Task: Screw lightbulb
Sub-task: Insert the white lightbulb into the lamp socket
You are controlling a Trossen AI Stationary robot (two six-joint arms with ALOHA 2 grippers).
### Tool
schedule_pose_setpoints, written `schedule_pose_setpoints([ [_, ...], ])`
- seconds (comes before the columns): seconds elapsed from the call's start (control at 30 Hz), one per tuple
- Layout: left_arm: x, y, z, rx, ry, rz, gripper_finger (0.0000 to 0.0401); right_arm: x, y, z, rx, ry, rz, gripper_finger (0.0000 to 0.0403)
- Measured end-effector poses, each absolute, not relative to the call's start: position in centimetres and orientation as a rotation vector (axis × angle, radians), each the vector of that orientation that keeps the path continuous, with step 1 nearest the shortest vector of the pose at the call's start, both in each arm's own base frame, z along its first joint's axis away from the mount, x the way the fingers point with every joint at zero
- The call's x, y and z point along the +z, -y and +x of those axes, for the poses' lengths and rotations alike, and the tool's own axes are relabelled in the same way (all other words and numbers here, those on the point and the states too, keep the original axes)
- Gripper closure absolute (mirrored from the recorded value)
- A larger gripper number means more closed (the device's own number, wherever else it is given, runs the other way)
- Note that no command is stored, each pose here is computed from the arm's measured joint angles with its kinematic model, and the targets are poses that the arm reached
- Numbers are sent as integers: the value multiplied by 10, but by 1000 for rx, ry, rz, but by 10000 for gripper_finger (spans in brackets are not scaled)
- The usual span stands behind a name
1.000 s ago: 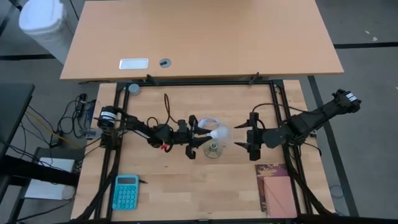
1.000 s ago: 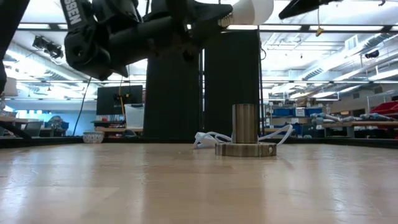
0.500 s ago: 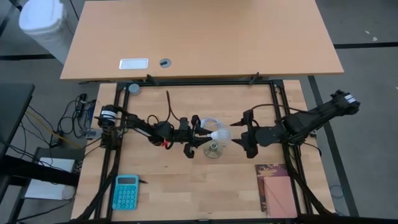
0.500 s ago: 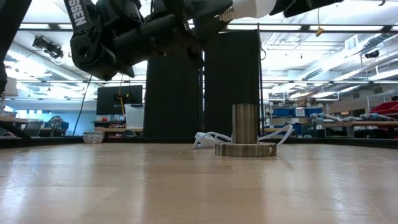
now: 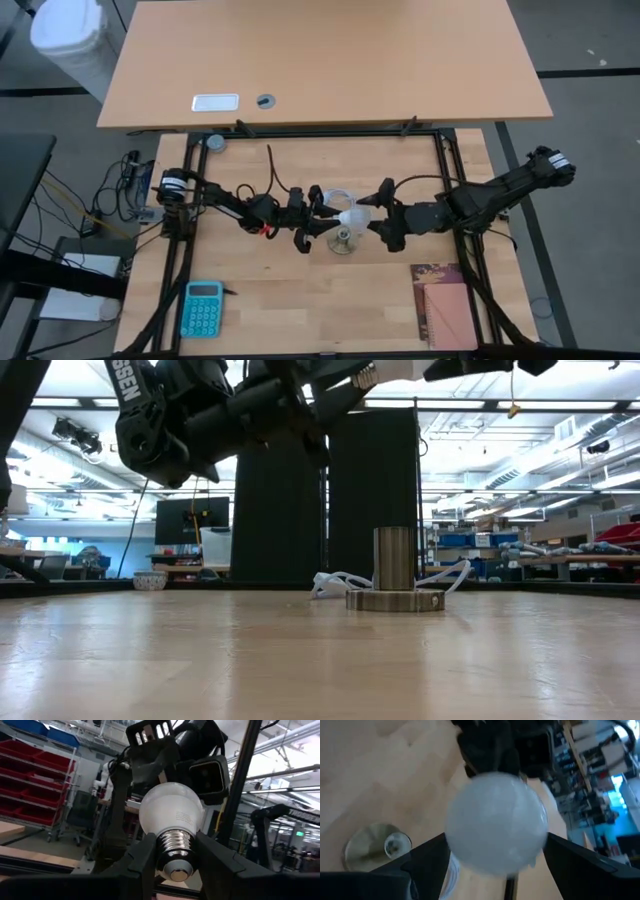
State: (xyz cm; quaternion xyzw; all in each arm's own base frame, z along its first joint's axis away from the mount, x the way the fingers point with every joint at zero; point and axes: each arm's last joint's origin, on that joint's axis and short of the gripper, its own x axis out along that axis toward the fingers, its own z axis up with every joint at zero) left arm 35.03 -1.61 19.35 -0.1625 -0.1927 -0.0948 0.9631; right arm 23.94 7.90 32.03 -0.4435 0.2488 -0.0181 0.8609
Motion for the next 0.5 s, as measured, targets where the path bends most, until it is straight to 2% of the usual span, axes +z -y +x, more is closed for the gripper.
schedule_pose_setpoints([
  [0.27,199,16,354,-230,402,-350,270,317,-82,256,4,-468,-1019,92],
  [0.5,199,16,355,-232,392,-354,270,317,-80,259,-18,-459,-983,92],
])
